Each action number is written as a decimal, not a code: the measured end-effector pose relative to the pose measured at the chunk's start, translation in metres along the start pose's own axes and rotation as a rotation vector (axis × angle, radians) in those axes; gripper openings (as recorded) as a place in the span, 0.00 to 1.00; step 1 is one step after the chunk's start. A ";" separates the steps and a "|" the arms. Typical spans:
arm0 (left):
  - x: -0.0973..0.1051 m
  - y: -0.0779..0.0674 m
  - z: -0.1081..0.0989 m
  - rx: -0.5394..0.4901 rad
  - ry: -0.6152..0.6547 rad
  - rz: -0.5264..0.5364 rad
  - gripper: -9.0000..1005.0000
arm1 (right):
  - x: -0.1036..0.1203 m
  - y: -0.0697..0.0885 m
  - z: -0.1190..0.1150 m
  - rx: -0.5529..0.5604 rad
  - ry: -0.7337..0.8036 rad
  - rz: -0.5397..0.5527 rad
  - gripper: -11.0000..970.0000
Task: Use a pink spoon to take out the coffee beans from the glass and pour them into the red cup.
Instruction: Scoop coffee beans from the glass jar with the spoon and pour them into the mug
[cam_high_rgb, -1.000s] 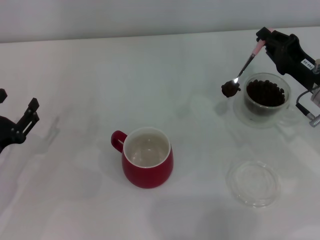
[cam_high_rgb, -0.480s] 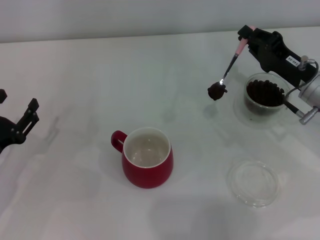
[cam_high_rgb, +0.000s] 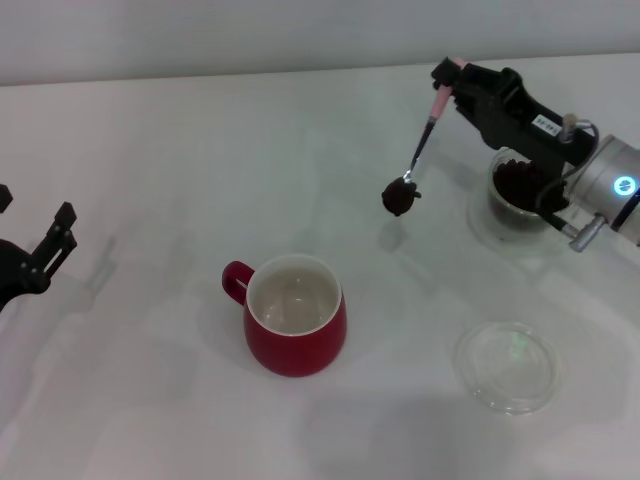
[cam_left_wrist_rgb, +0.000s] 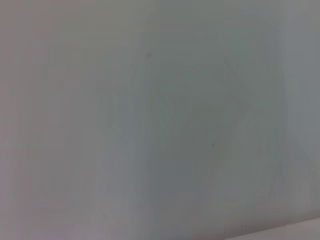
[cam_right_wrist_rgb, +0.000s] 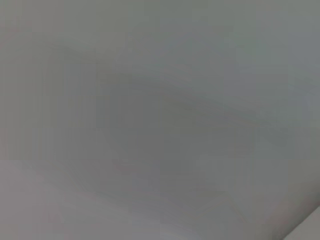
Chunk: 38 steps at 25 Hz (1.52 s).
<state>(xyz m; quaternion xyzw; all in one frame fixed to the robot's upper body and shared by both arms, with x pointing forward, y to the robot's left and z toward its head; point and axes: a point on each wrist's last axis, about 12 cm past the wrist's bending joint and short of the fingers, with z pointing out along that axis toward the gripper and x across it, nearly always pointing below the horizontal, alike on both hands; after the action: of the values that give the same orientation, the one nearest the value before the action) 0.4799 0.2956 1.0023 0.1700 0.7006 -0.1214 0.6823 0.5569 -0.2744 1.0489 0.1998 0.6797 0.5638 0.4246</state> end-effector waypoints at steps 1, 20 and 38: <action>0.000 0.000 0.000 0.000 0.001 -0.002 0.76 | 0.001 0.001 0.001 -0.003 0.009 0.000 0.16; 0.004 -0.001 -0.006 -0.013 0.012 -0.012 0.76 | 0.021 0.012 0.026 -0.043 0.138 -0.004 0.16; 0.006 0.000 -0.010 -0.018 0.021 -0.013 0.76 | 0.047 0.021 0.044 -0.063 0.265 -0.026 0.16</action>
<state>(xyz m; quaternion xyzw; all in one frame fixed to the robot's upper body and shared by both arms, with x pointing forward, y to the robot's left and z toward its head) 0.4702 0.2998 0.9970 0.1607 0.7099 -0.1177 0.6755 0.5614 -0.2069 1.0518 0.1012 0.7142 0.6008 0.3444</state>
